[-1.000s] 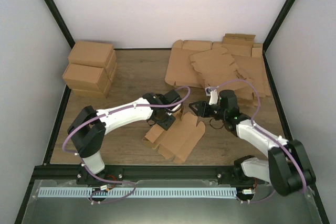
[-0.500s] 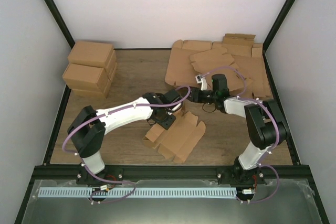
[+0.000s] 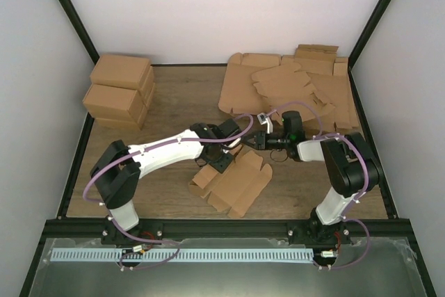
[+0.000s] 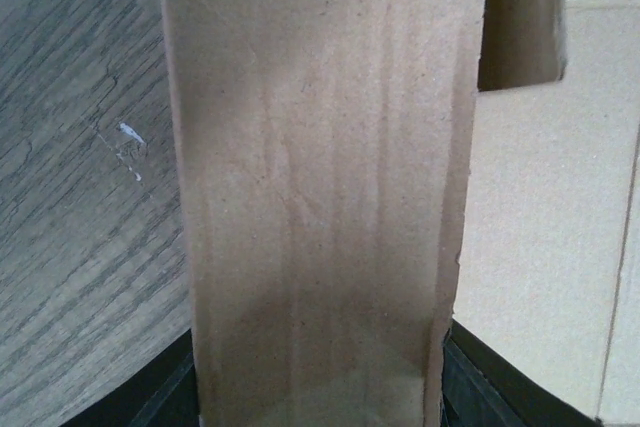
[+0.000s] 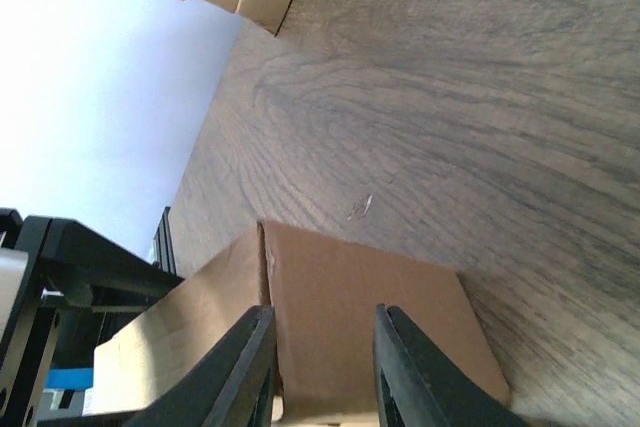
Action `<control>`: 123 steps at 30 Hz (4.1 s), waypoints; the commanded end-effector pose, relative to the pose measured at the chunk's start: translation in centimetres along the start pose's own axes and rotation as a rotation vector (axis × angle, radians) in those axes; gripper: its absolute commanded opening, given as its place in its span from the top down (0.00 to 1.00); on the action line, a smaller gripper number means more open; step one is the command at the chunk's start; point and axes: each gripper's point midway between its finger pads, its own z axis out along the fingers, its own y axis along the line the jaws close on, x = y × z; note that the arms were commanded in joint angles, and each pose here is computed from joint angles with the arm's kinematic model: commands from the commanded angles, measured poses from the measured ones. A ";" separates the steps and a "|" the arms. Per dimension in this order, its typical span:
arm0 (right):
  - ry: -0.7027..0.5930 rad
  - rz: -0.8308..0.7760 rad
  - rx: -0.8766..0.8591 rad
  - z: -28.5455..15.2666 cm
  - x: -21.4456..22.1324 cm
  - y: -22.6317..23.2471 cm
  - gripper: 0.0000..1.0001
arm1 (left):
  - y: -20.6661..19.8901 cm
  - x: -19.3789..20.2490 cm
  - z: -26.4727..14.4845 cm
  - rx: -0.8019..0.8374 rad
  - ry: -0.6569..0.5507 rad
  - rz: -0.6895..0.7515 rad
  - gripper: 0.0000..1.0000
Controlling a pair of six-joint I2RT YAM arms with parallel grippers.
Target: Fold the paper box
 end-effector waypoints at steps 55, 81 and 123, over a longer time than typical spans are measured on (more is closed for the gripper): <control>-0.034 -0.389 -0.029 1.5 4.0 0.9 0.60 | -2.5 -0.9 -1.5 0.260 -0.005 0.028 0.48; -0.080 -0.466 -0.016 2.2 4.1 1.1 0.33 | -2.3 -1.1 -1.3 0.289 0.004 0.009 0.48; -0.270 -0.576 0.443 1.1 1.9 0.1 0.84 | -1.9 -2.7 -2.3 0.296 -0.046 -0.052 0.31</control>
